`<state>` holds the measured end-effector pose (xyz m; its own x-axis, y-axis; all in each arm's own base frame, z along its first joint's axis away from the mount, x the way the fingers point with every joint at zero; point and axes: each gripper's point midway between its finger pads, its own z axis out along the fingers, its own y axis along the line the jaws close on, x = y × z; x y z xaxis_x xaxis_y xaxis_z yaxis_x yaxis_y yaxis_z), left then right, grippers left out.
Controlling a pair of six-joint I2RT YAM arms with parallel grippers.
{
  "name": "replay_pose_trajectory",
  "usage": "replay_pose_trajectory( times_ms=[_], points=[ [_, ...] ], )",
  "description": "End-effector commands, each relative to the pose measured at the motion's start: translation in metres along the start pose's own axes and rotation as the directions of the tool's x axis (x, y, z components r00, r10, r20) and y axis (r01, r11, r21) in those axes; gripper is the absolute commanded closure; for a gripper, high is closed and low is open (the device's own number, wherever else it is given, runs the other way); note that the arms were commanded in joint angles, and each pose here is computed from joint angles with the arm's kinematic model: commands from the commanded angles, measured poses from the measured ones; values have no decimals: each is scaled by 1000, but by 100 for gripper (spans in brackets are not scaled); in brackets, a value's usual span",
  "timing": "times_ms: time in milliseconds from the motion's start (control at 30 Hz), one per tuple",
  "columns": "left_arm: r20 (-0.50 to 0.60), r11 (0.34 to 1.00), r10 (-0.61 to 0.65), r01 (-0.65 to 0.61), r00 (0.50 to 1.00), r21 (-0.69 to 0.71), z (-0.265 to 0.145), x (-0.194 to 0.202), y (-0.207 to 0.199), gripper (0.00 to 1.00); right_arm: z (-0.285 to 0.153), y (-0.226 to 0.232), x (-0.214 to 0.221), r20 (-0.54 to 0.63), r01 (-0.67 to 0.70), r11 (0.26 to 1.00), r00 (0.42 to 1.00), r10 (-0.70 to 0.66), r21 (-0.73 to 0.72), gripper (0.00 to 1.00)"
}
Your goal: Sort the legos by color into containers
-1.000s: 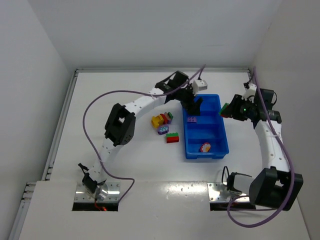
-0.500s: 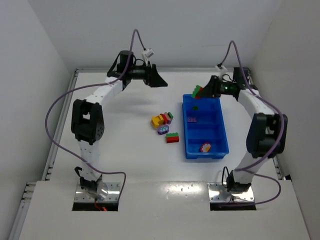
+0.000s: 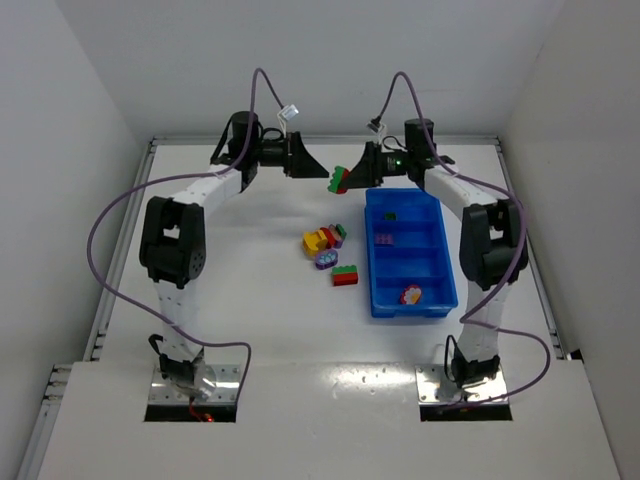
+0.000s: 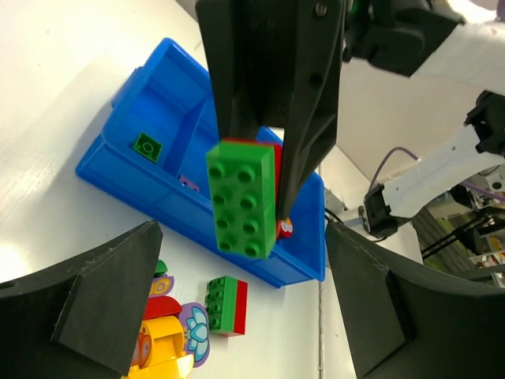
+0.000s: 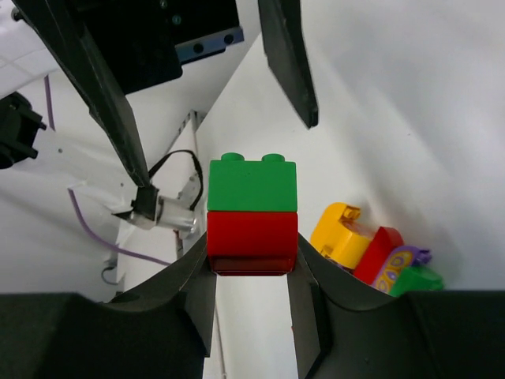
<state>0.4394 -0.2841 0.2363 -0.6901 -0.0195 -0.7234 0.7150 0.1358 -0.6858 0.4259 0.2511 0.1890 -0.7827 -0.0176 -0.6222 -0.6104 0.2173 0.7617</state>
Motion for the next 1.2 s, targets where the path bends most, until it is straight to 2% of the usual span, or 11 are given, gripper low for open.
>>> replay_pose_trajectory(
  times_ms=[0, 433, 533, 833, 867, 1033, 1100, 1167],
  points=[
    [42, 994, 104, -105, 994, 32, -8, -27, -18, 9, 6, 25, -25, 17, 118, 989, 993, -117, -87, 100],
    [47, 996, 83, -85, 995, 25, -8, -27, -4, 9, 23, 35, -28, 2, 137, 982, 990, -137, -129, 100],
    [48, 995, 91, -93, 995, 37, -8, -29, -6, 15, 27, 38, -26, -5, 128, 982, 991, -130, -135, 100],
    [34, 993, 92, -94, 995, 72, -6, -23, -15, 54, 32, 39, -29, 5, 132, 981, 991, -133, -139, 100],
    [27, 994, 79, -81, 997, 80, -6, -22, -17, 62, 32, 37, -30, 9, 132, 983, 991, -132, -131, 100],
    [33, 991, 85, -88, 996, 98, -7, -22, -23, 86, 31, 38, -27, 9, 132, 983, 991, -132, -131, 100],
    [56, 992, 93, -97, 994, 76, -7, -28, -24, 94, 30, 38, -22, 4, 120, 984, 993, -121, -130, 100],
    [79, 995, 83, -87, 993, 44, -12, -31, -16, 97, 28, 42, -16, -1, 109, 986, 994, -110, -128, 100]
  ],
)
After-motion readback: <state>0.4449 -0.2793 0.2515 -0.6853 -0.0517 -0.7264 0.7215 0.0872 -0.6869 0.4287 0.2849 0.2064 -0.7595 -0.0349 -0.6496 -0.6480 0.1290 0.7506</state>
